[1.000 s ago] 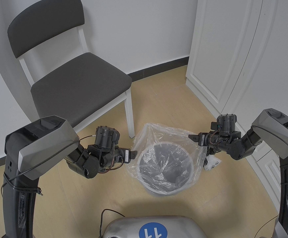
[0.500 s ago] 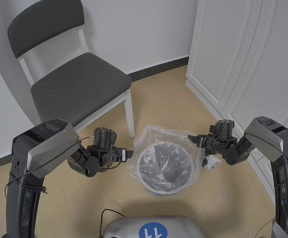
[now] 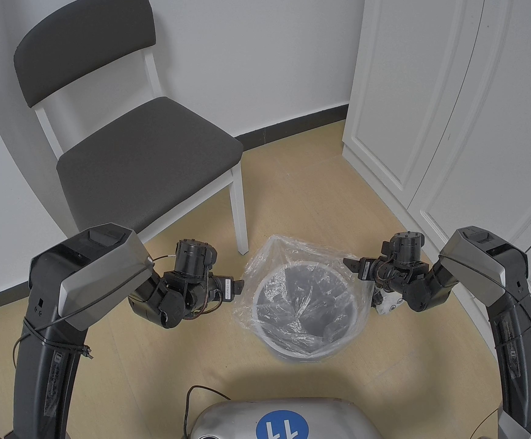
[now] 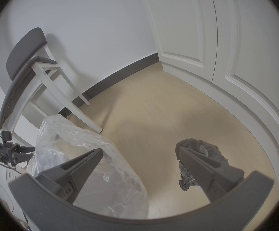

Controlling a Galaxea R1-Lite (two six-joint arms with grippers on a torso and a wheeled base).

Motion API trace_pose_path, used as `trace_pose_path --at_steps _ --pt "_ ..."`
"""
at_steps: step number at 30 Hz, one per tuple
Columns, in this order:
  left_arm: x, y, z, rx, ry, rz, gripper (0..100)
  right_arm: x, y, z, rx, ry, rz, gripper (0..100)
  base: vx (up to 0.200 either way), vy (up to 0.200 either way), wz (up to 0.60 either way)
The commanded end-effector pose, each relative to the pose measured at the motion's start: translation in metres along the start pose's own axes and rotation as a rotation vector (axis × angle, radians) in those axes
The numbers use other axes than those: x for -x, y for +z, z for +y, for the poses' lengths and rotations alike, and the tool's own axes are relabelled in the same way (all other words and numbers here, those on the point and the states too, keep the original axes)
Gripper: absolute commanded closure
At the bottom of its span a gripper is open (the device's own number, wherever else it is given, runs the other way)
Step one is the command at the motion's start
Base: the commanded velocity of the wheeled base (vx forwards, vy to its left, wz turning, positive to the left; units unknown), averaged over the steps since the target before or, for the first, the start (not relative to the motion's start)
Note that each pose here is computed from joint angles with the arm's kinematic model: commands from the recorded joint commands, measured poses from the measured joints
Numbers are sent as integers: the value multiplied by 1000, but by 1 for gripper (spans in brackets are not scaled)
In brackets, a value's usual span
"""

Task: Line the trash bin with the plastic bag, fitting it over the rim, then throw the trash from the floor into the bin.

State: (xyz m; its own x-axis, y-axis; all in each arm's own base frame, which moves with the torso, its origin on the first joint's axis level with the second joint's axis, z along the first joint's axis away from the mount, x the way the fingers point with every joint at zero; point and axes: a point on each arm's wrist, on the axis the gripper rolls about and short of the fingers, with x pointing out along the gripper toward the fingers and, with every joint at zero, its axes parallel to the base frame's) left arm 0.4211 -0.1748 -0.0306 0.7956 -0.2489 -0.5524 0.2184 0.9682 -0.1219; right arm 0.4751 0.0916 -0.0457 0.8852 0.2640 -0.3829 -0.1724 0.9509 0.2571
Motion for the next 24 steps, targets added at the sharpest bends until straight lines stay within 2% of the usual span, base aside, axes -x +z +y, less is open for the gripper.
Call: trace_pose_path --at_steps 1,10,18,24 --pt "-7 -6 1 -4 21 12 0 -8 -11 -1 -1 1 14 0 0 0 0" --pt "-7 -9 2 -10 27 32 0 -15 -17 -4 -4 -10 40 0 0 0 0" --pt "0 -15 6 -61 45 114 0 -13 -15 -13 -4 -100 134 0 0 0 0" --pt "6 -16 8 -81 48 128 0 -11 -10 -13 -4 -107 132 0 0 0 0"
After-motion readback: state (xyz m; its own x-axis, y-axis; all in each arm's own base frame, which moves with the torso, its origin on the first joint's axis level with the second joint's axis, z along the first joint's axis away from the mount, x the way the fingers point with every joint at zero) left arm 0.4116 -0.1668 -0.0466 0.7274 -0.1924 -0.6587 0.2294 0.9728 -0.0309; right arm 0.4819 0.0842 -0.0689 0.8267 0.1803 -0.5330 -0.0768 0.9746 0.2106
